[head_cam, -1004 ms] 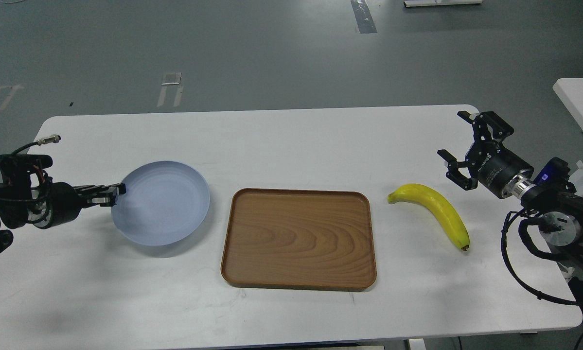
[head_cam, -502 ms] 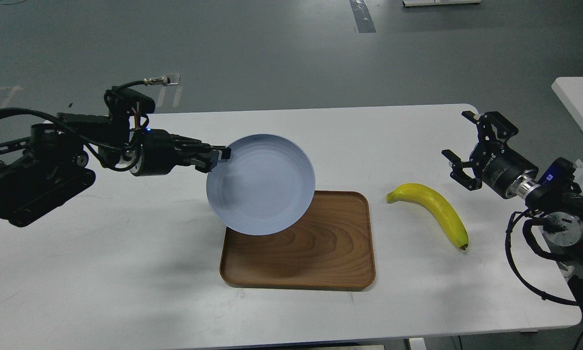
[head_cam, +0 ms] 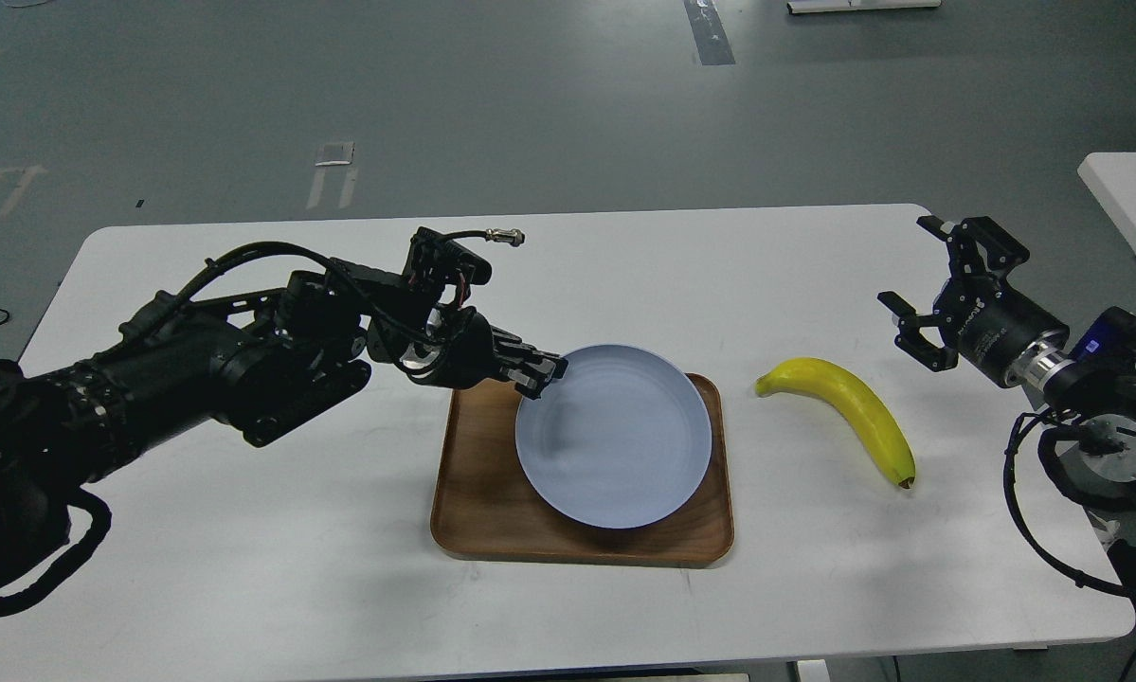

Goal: Place banana on plate with both arms
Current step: 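Lift the plate with the left gripper and set it on the tray, then release the plate and withdraw the left gripper upward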

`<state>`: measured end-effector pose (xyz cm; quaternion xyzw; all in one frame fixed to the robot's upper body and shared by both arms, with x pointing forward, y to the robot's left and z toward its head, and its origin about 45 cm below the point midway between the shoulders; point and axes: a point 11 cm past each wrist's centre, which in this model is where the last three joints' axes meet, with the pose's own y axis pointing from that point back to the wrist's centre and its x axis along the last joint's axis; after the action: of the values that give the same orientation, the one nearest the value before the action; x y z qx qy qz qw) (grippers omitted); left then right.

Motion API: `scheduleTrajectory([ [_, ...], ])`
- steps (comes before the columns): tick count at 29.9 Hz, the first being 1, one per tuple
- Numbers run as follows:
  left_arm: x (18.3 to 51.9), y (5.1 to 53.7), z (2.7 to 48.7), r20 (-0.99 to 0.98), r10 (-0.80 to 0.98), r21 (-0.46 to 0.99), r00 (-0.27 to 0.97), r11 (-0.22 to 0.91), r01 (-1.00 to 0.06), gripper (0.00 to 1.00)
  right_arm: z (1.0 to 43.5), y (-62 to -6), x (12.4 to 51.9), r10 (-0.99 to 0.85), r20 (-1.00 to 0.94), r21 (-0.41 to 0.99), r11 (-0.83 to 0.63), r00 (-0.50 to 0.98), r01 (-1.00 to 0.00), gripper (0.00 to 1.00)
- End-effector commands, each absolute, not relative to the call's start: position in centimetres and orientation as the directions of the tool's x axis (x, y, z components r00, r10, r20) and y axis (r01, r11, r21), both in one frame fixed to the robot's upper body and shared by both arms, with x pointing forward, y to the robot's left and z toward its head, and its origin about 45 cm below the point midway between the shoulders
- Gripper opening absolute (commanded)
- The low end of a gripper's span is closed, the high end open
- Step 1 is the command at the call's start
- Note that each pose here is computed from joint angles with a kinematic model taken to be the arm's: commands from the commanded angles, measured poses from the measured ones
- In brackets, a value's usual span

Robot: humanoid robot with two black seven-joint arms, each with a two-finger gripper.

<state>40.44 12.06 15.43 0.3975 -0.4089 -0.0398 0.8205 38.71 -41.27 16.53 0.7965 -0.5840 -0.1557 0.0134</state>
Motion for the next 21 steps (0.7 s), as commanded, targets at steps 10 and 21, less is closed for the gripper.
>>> scheduleTrajectory([
  [10, 39.9, 12.3, 13.4, 0.611, -0.377, 0.702, 0.696, 0.664, -0.256, 0.00, 16.3, -41.5, 38.4, -0.936, -0.232, 0.211, -0.314, 0.264, -0.926, 1.00],
  [21, 41.0, 12.1, 15.2, 0.626, -0.250, 0.635, 0.738, 0.714, -0.296, 0.99, 16.5, -41.8, 38.4, -0.938, -0.227, 0.210, -0.310, 0.262, -0.927, 1.00],
])
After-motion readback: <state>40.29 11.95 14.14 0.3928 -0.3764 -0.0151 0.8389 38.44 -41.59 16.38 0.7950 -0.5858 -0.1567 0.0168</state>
